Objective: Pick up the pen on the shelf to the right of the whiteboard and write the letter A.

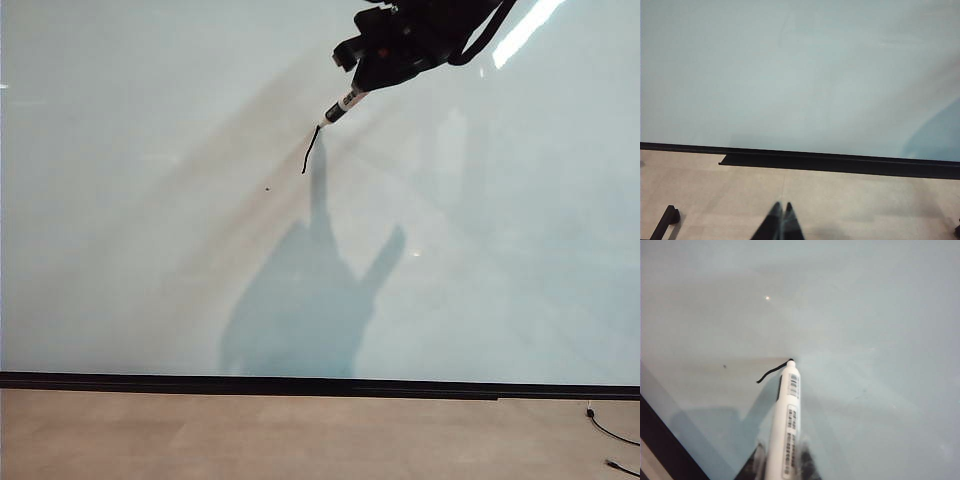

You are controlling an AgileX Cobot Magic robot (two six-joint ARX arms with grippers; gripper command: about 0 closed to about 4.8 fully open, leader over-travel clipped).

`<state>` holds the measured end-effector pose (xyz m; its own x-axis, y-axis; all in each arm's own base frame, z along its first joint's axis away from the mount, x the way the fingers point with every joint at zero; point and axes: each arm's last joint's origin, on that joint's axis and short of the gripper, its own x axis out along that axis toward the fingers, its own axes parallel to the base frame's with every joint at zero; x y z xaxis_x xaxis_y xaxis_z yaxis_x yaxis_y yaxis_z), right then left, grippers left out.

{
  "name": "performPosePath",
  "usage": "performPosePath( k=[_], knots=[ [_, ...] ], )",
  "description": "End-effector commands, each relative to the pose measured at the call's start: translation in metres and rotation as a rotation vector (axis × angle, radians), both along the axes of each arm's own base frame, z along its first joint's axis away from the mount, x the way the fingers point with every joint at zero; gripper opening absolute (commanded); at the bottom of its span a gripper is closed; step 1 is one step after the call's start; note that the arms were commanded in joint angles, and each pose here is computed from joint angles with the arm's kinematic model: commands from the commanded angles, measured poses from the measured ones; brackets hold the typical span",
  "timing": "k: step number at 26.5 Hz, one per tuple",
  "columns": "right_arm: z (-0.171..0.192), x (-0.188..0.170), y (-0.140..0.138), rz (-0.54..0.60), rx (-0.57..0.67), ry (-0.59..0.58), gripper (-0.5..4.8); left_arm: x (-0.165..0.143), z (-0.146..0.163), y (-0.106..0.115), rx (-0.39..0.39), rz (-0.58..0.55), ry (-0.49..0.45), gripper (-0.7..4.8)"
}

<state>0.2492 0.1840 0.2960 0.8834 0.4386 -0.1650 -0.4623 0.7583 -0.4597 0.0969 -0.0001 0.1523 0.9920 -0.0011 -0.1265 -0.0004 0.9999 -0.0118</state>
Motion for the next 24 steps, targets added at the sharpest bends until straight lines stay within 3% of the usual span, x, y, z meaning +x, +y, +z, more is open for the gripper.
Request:
performPosePath(
  k=[1, 15, 24],
  knots=[
    [0.014, -0.002, -0.006, -0.050, 0.029, -0.068, -0.03, 0.000, 0.002, 0.000, 0.004, -0.004, -0.011, -0.05],
    [0.034, -0.013, -0.016, -0.083, 0.061, -0.142, -0.03, 0.000, 0.002, 0.000, 0.004, -0.004, -0.011, -0.04],
    [0.038, -0.042, -0.002, -0.001, 0.021, -0.116, -0.03, 0.000, 0.002, 0.000, 0.004, -0.004, -0.011, -0.05]
  ],
)
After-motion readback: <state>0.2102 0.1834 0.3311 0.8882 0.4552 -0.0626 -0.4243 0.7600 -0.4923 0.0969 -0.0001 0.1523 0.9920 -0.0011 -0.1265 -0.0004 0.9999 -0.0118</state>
